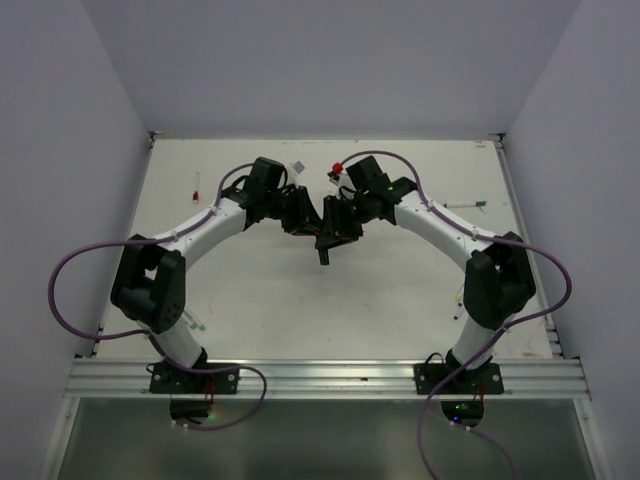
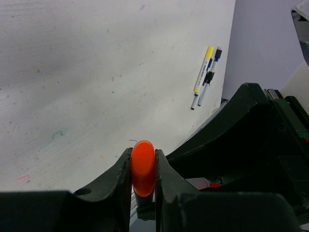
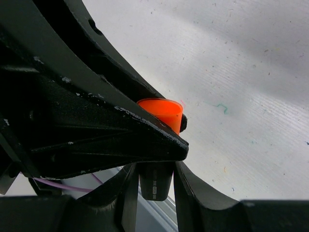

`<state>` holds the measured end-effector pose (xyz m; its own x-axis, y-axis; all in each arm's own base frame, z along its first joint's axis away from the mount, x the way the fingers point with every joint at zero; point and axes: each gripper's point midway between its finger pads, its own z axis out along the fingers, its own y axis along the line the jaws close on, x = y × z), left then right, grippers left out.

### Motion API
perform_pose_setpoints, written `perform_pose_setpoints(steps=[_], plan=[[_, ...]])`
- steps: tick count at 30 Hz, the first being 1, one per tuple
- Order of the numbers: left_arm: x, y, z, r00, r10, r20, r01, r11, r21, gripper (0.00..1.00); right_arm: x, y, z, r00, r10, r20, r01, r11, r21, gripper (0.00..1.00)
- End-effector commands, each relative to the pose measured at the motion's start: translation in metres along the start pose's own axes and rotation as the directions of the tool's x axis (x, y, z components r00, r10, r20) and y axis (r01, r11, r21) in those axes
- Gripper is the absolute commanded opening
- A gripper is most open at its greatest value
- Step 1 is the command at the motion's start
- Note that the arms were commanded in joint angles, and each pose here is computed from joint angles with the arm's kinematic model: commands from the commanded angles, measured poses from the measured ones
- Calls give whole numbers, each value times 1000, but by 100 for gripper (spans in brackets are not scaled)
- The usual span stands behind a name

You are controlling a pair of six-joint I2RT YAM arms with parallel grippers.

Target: Open the pen caps

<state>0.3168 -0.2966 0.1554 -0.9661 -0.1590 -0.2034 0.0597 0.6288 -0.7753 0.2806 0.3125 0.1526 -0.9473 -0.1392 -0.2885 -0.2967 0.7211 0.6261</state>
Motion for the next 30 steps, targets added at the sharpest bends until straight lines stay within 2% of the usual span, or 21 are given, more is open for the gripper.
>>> perform_pose_setpoints(steps=[1, 5, 6, 7, 12, 16, 24, 29, 30], plan=[[-3, -13, -4, 1000, 0, 4, 0, 999, 33, 0, 2, 13, -3, 1000, -20, 3, 20, 998, -55, 19], [-2, -13, -5, 1000, -26, 4, 26, 998, 60, 0, 9, 10, 2, 1000, -7, -12, 6, 999, -50, 15], [-2, -16, -7, 999, -47, -1, 47, 996, 80, 0, 9, 9, 2, 1000, -8, -12, 7, 999, -52, 5], [-3, -14, -9, 998, -56, 9, 55, 994, 96, 0, 10, 9, 3, 1000, -2, -16, 1, 999, -50, 0], [-14, -13, -20, 989, -140, 38, 131, 975, 177, 0, 16, 7, 5, 1000, 0, -22, -1, 999, -39, 0], [-40, -9, -32, 982, -153, 110, 129, 972, 198, 0, 27, 0, 10, 999, 4, -41, -3, 1000, 20, 0], [-65, -6, -37, 980, -32, 197, 4, 990, 142, 0, 58, 7, 13, 990, 43, -135, -47, 998, -31, 0], [-77, -26, -51, 948, 62, 312, -130, 971, 201, 0, 75, 27, 9, 976, 44, -214, -80, 984, -158, 0], [-79, -27, -51, 944, 67, 323, -137, 971, 198, 0, 75, 25, 9, 977, 47, -207, -77, 987, -140, 0]])
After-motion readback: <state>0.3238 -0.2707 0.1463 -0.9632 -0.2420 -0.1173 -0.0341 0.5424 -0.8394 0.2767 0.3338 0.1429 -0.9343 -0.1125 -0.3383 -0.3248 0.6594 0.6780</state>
